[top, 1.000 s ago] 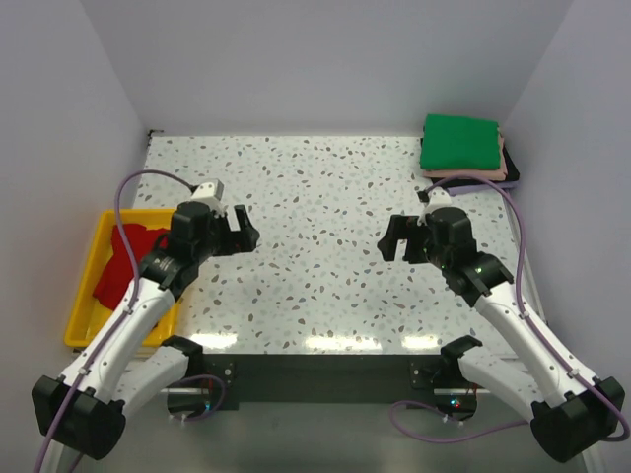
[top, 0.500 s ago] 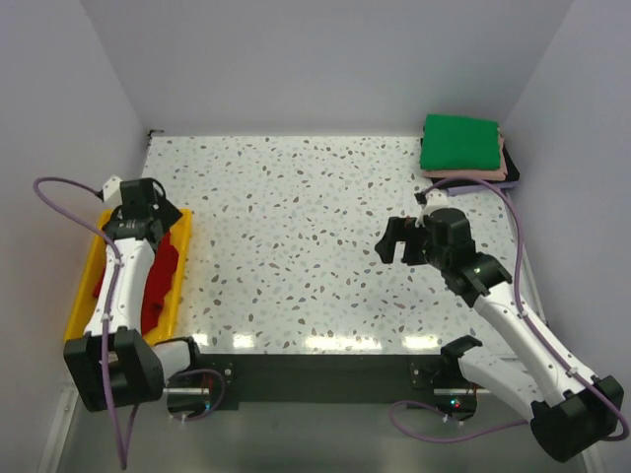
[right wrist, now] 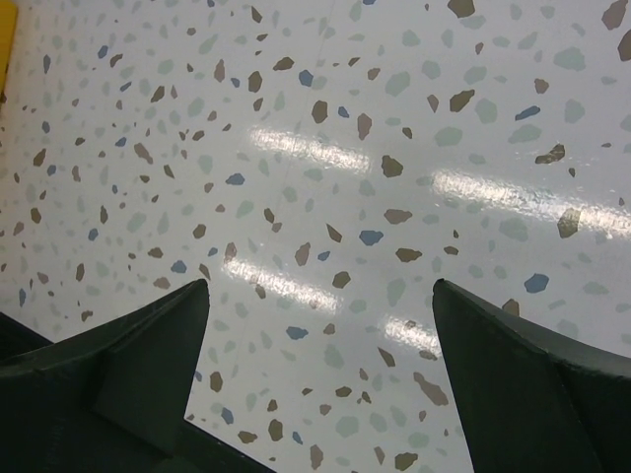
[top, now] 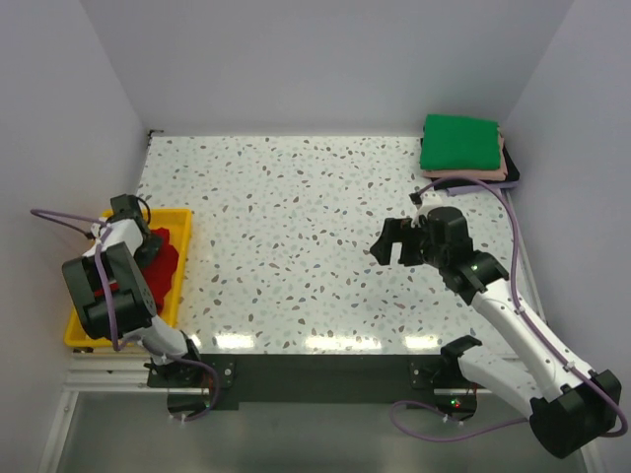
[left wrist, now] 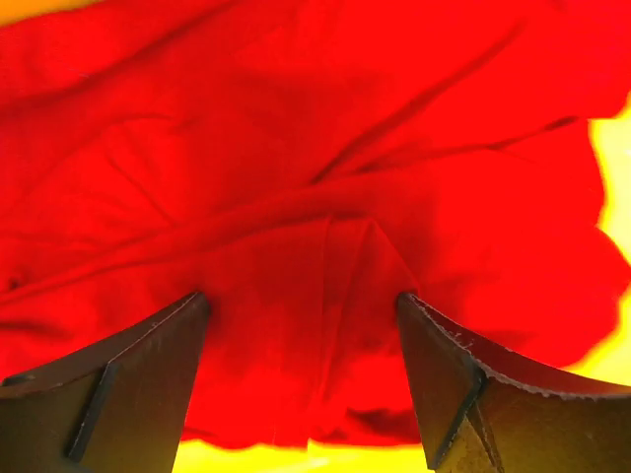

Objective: Fold and stack the t-shirts
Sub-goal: Grab the tshirt from the pile, then move the tshirt to the center of the board

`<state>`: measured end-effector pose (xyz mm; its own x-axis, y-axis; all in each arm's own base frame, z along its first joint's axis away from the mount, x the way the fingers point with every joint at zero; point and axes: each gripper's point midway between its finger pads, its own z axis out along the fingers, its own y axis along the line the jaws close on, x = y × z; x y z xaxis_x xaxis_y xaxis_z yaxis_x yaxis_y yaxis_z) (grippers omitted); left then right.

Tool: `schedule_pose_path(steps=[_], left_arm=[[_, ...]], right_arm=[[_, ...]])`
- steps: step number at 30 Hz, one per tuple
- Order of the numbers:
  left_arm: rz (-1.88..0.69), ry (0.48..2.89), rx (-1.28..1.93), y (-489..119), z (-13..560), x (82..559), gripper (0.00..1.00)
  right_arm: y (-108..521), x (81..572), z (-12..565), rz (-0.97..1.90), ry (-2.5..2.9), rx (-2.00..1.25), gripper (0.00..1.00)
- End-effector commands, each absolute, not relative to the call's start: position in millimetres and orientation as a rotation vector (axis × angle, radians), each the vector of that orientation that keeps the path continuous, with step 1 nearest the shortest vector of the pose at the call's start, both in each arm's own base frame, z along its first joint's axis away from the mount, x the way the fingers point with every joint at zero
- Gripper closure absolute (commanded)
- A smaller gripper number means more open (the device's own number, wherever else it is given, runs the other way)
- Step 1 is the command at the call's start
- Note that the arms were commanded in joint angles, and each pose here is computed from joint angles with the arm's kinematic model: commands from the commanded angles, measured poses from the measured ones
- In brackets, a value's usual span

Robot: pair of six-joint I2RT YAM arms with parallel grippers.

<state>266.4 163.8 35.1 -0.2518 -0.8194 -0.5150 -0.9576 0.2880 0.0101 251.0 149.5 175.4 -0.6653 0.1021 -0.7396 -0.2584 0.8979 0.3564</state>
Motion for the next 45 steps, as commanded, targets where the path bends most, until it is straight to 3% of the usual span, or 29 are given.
schedule_pose_path(steps=[1, 4, 5, 7, 8, 10, 11, 17, 21, 32, 38, 45], left_arm=[[0.457, 2.113, -1.653, 171, 22, 270, 0.18], [0.438, 2.149, -1.668, 167, 10, 268, 0.28], [0.432, 2.162, -1.674, 166, 9, 267, 0.40], [0.411, 2.162, -1.658, 166, 14, 270, 0.53], [0.410, 2.161, -1.651, 165, 18, 270, 0.69], [0.389, 2.133, -1.605, 166, 36, 273, 0.85], [0.387, 2.122, -1.591, 167, 44, 273, 1.00], [0.313, 1.982, -1.405, 170, 124, 282, 1.00], [0.213, 1.819, -1.202, 164, 209, 292, 1.00], [-0.262, 1.530, -0.661, 64, 445, 322, 1.00], [-0.509, 1.600, -0.439, -33, 459, 334, 1.00], [-0.641, 1.858, -0.270, -145, 359, 330, 1.00]], right_arm=[[155, 253, 180, 0.597, 2.204, -0.135, 0.01], [157, 252, 179, 0.605, 2.208, -0.140, 0.01], [157, 252, 179, 0.607, 2.210, -0.142, 0.01], [157, 251, 178, 0.609, 2.212, -0.144, 0.01], [157, 252, 178, 0.608, 2.211, -0.143, 0.01], [158, 251, 178, 0.614, 2.210, -0.147, 0.01], [158, 251, 178, 0.615, 2.212, -0.148, 0.01], [167, 250, 176, 0.660, 2.225, -0.185, 0.01], [171, 249, 177, 0.684, 2.224, -0.205, 0.01], [171, 251, 182, 0.688, 2.203, -0.217, 0.01], [161, 254, 187, 0.627, 2.176, -0.180, 0.01], [149, 258, 188, 0.553, 2.168, -0.127, 0.01]])
